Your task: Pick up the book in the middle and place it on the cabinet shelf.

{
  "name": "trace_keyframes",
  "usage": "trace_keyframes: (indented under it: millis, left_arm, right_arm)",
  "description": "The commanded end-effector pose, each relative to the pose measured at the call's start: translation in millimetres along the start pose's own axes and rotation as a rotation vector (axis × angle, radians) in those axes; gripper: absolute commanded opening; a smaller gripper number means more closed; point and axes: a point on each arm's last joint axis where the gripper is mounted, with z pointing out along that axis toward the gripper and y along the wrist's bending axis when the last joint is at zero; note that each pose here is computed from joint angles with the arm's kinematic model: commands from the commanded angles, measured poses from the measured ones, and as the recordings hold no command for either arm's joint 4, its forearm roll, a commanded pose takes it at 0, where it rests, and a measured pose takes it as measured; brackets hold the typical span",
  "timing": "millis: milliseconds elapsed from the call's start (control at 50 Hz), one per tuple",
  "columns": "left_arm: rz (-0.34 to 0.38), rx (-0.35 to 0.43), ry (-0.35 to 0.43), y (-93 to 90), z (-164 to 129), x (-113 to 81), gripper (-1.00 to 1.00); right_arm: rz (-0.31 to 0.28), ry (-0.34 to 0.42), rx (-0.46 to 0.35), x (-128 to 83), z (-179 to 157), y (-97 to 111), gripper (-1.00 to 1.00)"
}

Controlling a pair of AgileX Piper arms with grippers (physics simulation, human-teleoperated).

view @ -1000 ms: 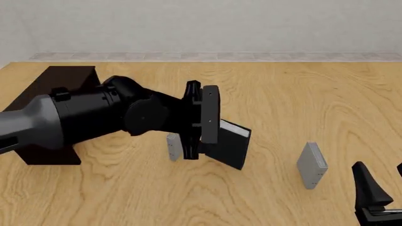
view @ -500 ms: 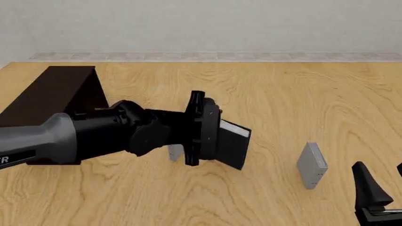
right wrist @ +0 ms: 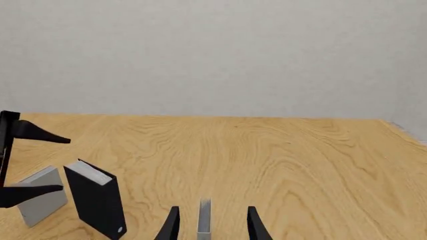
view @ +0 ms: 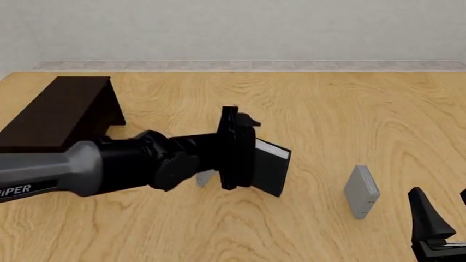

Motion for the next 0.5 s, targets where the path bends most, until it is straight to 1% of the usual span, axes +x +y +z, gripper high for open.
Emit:
trace_keyframes:
  millis: [20,60,160,240,260,300,340,380,400,460,500]
  left_arm:
    - [-0.024,0.031,0.004,-7.8,7,-1.1,1.00]
    - [-0.042,0.064,0.014,-8.9,9,-3.2,1.00]
    - [-0.039,0.069,0.015,-8.5,10,-3.7,1.00]
    - [-0.036,0.069,0.025,-8.6,15,0.8,1.00]
    - [-0.021,0.042,0.020,-7.2,14,3.3,1.00]
    - [-0.030,0.041,0.034,-5.7,19,9.1,1.00]
    - [-0.043,0.047,0.039,-4.1,19,9.1,1.00]
    - [-0.046,0.053,0.042,-4.9,20,9.4,1.00]
    - [-0.055,0.067,0.049,-7.5,24,10.6,1.00]
    - [-0.063,0.069,0.058,-4.6,24,12.9,1.00]
    - [-0.064,0.074,0.063,-6.0,26,14.8,1.00]
  right_arm:
    - [0.000,0.000,0.000,0,0,0,1.00]
    - [0.000,0.000,0.000,0,0,0,1.00]
    - [0.000,0.000,0.000,0,0,0,1.00]
    - [0.000,0.000,0.000,0,0,0,1.00]
    - [0.000,0.000,0.000,0,0,0,1.00]
    - [0.000,0.000,0.000,0,0,0,1.00]
    - [0.000,0.000,0.000,0,0,0,1.00]
    - [0.000,0.000,0.000,0,0,0,1.00]
    - [0.000,0.000,0.000,0,0,0,1.00]
    - [0.000,0.000,0.000,0,0,0,1.00]
    - [0.000,0.000,0.000,0,0,0,1.00]
